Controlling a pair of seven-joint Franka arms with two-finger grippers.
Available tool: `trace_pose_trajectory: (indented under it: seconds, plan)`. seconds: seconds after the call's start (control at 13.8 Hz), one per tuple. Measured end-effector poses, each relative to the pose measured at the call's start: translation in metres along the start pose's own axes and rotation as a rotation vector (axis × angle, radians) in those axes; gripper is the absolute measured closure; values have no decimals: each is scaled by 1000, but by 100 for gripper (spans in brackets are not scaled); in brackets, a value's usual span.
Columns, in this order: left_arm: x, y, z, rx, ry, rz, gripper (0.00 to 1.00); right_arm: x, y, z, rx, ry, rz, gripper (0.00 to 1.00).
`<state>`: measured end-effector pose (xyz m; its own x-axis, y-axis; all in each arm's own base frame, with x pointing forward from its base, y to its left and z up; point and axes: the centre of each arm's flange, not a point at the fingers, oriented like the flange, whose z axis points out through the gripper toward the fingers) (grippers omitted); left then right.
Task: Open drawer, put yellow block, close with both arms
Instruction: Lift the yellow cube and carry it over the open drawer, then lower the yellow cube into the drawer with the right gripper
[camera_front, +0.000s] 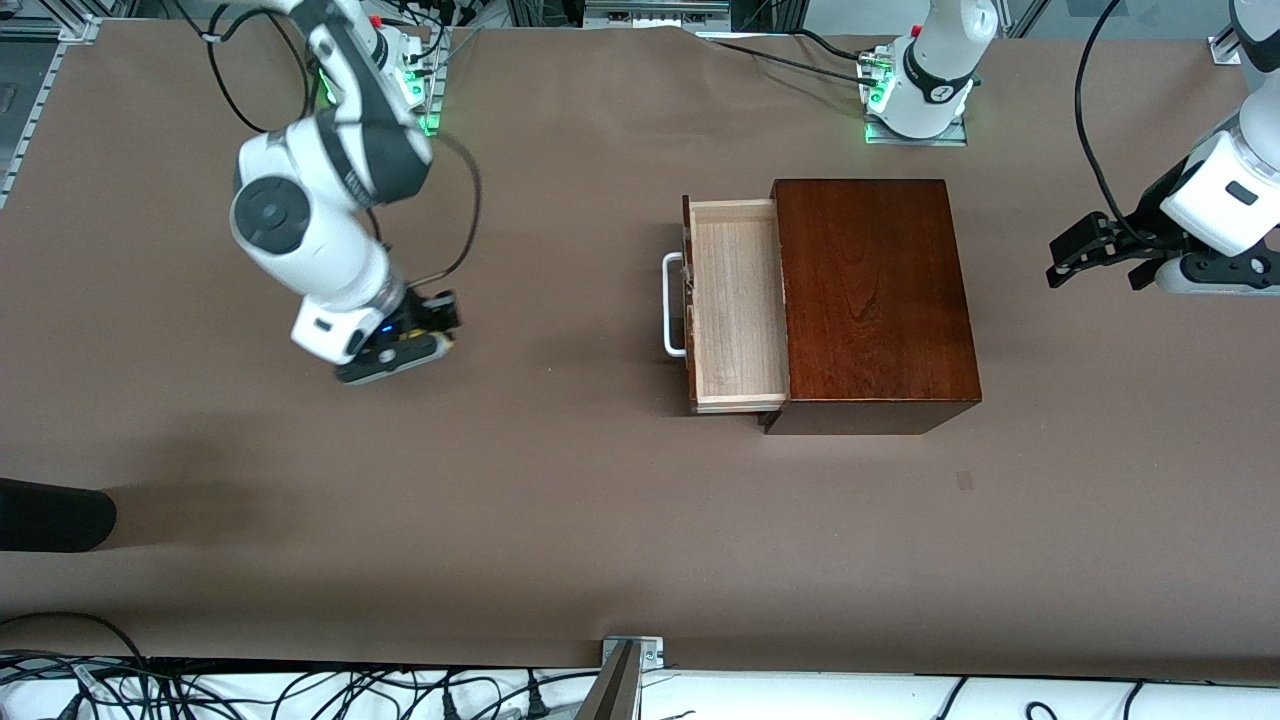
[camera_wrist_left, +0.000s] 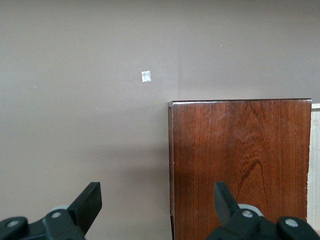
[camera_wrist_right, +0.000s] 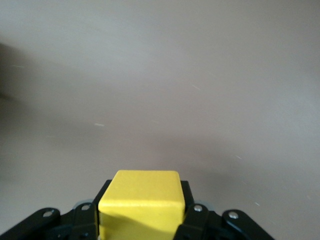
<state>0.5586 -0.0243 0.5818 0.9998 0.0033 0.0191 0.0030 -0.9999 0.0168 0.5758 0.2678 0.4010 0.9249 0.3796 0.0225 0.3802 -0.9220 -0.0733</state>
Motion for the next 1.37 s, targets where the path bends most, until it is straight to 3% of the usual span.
trace_pose_trajectory:
  seconds: [0.29, 0.58, 0.72, 0.94, 1.16, 1.37]
  plan:
    - [0, 2, -1, 1, -3, 5, 0, 26, -131, -12, 51, 56, -233, 44]
    - [-1, 2, 0, 1, -11, 4, 0, 22, -276, 9, 25, 96, -491, 44]
    - [-2, 2, 0, 1, -16, 4, 0, 11, -323, 18, -36, 120, -611, 44]
    - [-2, 2, 0, 2, -18, 5, 0, -10, -376, 28, -122, 149, -803, 44]
    - [-4, 4, 0, 2, -29, 7, 0, -16, -395, 28, -147, 152, -962, 44]
    - [-4, 4, 0, 2, -32, 7, 0, -19, -403, 30, -156, 150, -1034, 44]
